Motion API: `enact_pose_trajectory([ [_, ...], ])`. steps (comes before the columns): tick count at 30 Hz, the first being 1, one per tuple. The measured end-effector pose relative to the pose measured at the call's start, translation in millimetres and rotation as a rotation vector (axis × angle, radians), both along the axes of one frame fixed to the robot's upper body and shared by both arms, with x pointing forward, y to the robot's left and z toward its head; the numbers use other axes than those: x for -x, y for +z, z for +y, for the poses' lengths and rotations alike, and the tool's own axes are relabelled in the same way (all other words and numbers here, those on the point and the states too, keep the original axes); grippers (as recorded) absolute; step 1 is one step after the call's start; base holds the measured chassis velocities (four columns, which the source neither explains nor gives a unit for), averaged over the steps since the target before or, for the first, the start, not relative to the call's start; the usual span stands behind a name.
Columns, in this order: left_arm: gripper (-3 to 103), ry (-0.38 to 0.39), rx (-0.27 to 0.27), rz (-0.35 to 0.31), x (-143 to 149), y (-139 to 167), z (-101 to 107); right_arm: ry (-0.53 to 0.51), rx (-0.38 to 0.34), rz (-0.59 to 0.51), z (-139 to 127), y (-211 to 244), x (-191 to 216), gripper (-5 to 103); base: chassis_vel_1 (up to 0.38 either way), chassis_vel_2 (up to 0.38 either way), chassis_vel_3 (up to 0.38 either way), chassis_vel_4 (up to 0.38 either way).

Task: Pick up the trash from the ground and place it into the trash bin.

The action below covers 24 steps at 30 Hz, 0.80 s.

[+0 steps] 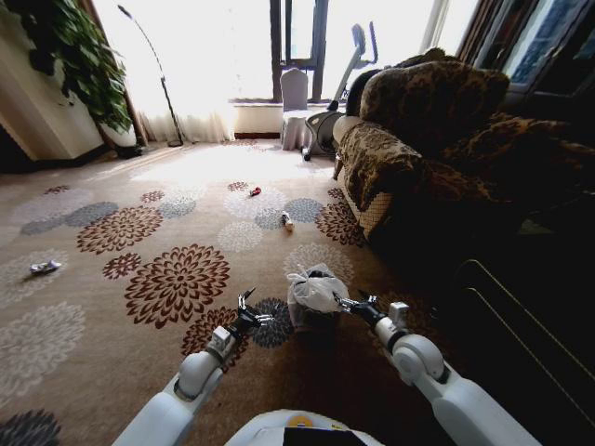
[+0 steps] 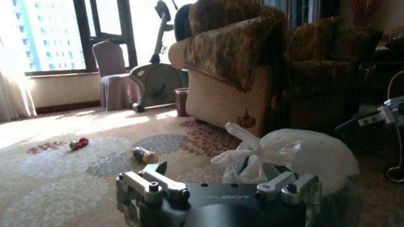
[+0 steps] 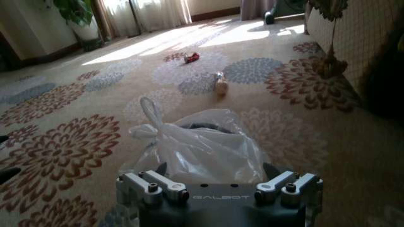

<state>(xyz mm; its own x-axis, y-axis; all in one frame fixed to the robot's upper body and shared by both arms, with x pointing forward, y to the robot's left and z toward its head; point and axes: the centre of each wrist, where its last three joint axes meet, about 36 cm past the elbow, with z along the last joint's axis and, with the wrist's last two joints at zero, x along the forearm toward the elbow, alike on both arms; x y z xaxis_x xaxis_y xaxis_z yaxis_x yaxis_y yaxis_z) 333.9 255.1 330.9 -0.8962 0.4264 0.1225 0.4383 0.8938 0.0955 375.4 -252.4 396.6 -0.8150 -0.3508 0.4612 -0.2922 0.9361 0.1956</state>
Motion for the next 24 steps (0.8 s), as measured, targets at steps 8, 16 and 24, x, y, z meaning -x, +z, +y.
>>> enact_pose_trajectory([
  [8,99,0.037,0.065,0.009,-2.0,-0.8,-4.9,-0.002,0.071,0.096,-9.7,-34.0,-24.9,93,0.000,0.000,0.000,0.000],
  [16,99,0.049,0.088,0.012,0.5,4.5,-4.7,0.012,0.047,0.073,5.3,-39.0,-52.5,93,0.000,0.000,0.000,0.000],
  [24,99,0.060,0.115,0.022,7.0,7.1,-8.9,0.012,0.056,0.060,13.3,-48.9,-64.8,93,0.000,0.000,0.000,0.000],
])
